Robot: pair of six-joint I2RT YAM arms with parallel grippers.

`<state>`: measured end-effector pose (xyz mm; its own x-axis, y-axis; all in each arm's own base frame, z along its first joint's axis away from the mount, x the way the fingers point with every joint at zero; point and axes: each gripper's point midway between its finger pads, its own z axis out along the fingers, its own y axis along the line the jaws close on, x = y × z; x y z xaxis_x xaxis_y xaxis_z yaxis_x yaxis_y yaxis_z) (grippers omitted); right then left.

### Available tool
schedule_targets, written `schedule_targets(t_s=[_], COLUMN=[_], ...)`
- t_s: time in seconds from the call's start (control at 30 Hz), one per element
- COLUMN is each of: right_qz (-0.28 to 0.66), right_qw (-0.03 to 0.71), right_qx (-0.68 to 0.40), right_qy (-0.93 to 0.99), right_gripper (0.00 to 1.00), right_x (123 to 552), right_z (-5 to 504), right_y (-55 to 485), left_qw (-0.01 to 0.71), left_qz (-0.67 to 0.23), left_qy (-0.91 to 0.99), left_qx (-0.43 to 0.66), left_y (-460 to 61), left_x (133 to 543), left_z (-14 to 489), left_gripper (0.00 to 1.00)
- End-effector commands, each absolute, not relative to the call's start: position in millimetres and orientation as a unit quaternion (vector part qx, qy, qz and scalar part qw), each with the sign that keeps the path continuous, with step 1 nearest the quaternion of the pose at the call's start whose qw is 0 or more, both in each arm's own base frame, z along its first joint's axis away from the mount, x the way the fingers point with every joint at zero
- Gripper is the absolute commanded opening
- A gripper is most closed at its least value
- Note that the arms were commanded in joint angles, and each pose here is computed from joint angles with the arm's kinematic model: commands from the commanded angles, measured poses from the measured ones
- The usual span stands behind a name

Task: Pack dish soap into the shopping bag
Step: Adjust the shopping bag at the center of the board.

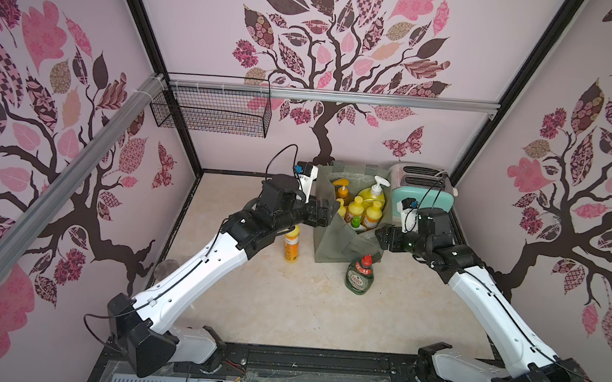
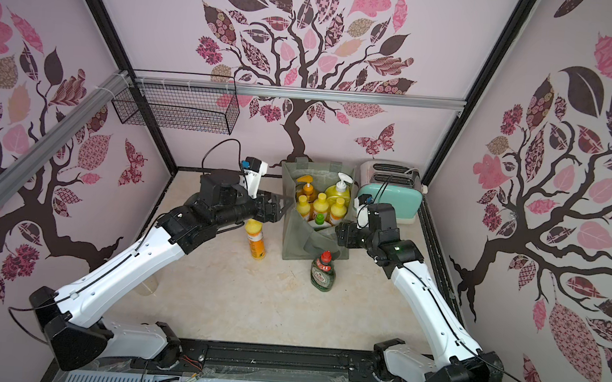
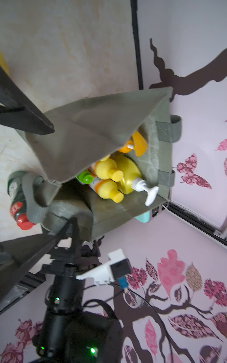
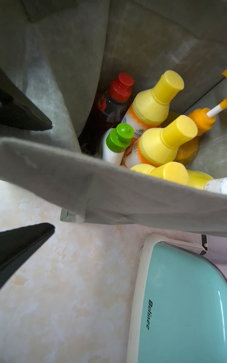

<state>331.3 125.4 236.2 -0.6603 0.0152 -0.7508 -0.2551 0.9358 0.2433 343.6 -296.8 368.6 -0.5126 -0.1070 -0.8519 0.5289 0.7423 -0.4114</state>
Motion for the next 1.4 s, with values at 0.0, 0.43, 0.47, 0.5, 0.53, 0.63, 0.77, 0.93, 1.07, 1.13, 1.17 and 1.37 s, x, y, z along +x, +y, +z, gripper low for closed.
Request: schedule_targets(t_s=[0.0,0.43,0.47,0.5,0.53,0.63,0.77,0.93,1.07,1.13,1.17,1.37], right_qz=[0.164,0.166,0.167,0.167,0.167,0.163,0.149,0.138,0.136,0.137,0.138,0.149], right_qw=[0.388,0.399,0.400,0.401,0.401,0.400,0.397,0.388,0.382,0.380,0.381,0.408], right_qx=[-0.079,-0.087,-0.088,-0.088,-0.088,-0.090,-0.090,-0.089,-0.088,-0.088,-0.088,-0.092], right_qy=[0.903,0.898,0.897,0.896,0.896,0.897,0.901,0.907,0.910,0.911,0.910,0.896], right_gripper=[0.79,0.80,0.80,0.80,0.80,0.80,0.80,0.78,0.77,0.77,0.77,0.77], right_x=[326.0,324.3,324.5,324.3,324.4,322.1,316.7,311.5,309.7,309.4,309.7,316.5], right_z=[228.0,233.6,235.0,236.0,236.4,237.7,234.0,224.4,217.3,214.1,214.6,248.0], right_y=[134.0,135.2,135.5,135.5,135.5,133.7,127.8,122.8,121.8,122.2,122.9,127.0], left_qw=[0.428,0.390,0.393,0.394,0.394,0.386,0.367,0.348,0.338,0.338,0.338,0.360], left_qz=[-0.300,-0.225,-0.226,-0.228,-0.230,-0.232,-0.222,-0.196,-0.171,-0.163,-0.161,-0.180], left_qy=[0.841,0.880,0.879,0.878,0.878,0.879,0.885,0.894,0.903,0.905,0.905,0.894], left_qx=[0.141,0.149,0.148,0.147,0.147,0.156,0.181,0.201,0.204,0.203,0.202,0.195], left_y=[-315.5,-268.1,-265.0,-263.5,-262.4,-266.6,-280.5,-285.8,-277.8,-273.7,-272.4,-275.3], left_x=[359.8,315.8,313.0,310.1,307.6,298.7,284.0,274.6,273.3,272.8,272.5,274.8], left_z=[314.8,244.9,245.3,244.8,244.8,236.0,216.2,194.0,184.3,181.5,180.7,211.4], left_gripper=[0.85,0.49,0.49,0.48,0.48,0.48,0.51,0.51,0.43,0.41,0.41,0.46])
